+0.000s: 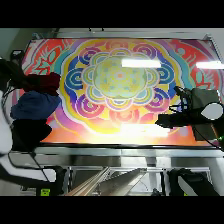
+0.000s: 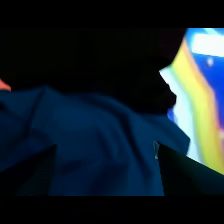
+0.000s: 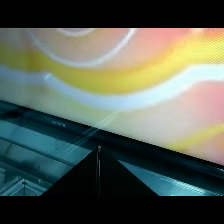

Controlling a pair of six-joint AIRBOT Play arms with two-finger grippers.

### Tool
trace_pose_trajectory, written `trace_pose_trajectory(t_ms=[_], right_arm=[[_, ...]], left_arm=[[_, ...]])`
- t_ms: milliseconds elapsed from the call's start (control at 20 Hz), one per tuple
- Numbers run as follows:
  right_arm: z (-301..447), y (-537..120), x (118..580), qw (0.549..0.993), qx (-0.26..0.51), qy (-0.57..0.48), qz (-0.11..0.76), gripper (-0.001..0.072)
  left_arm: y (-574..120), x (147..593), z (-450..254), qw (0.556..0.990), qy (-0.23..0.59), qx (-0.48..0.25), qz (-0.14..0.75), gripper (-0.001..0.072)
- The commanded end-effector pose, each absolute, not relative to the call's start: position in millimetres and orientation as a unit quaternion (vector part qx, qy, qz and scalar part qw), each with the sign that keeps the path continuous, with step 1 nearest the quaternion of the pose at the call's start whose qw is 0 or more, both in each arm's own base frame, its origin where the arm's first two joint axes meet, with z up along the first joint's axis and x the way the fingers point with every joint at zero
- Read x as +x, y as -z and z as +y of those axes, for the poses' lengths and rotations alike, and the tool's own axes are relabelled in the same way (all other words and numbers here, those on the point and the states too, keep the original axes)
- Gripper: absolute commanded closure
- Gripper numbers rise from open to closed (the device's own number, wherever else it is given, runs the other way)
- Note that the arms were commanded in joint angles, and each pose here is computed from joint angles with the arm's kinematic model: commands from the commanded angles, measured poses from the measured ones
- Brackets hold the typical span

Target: Fold the shirts.

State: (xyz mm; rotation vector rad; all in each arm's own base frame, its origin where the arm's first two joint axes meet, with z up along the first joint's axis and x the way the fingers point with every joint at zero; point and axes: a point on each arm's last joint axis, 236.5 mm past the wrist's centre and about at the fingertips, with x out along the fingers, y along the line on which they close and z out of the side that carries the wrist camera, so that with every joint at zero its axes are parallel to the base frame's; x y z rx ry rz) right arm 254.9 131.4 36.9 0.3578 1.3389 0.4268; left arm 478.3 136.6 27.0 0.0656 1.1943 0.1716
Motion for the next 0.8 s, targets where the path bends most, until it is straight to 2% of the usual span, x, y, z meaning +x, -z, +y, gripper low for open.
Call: trace_pose_trajectory(t_ms=[0, 150, 300, 350, 400, 450, 550, 750], right_arm=[[131, -35, 259, 0.751, 0.166, -0.192, 0.61, 0.0693], [131, -31, 260, 0.747, 0.167, -0.19, 0.615, 0.0694], [131, -26, 260, 0.741, 0.168, -0.189, 0.622, 0.0694], [132, -24, 261, 0.739, 0.169, -0.188, 0.624, 0.0693], [132, -23, 261, 0.737, 0.169, -0.187, 0.627, 0.0694], [132, -21, 261, 0.735, 0.17, -0.187, 0.629, 0.0694], [132, -18, 261, 0.731, 0.172, -0.187, 0.634, 0.0693], [137, -18, 261, 0.726, 0.182, -0.191, 0.635, 0.0693]], left_arm=[[62, 544, 163, 0.802, -0.087, 0.044, 0.589, 0.0035], [112, 566, 166, 0.795, -0.082, 0.045, 0.599, 0.0035], [143, 563, 167, 0.793, -0.078, 0.049, 0.602, 0.0049], [147, 560, 167, 0.791, -0.077, 0.049, 0.605, 0.0182], [146, 560, 167, 0.79, -0.077, 0.048, 0.606, 0.0521], [140, 562, 166, 0.791, -0.077, 0.048, 0.606, 0.0691], [110, 573, 153, 0.804, -0.068, 0.04, 0.59, 0.0691], [-17, 601, 61, 0.875, 0.021, -0.008, 0.483, 0.0691]])
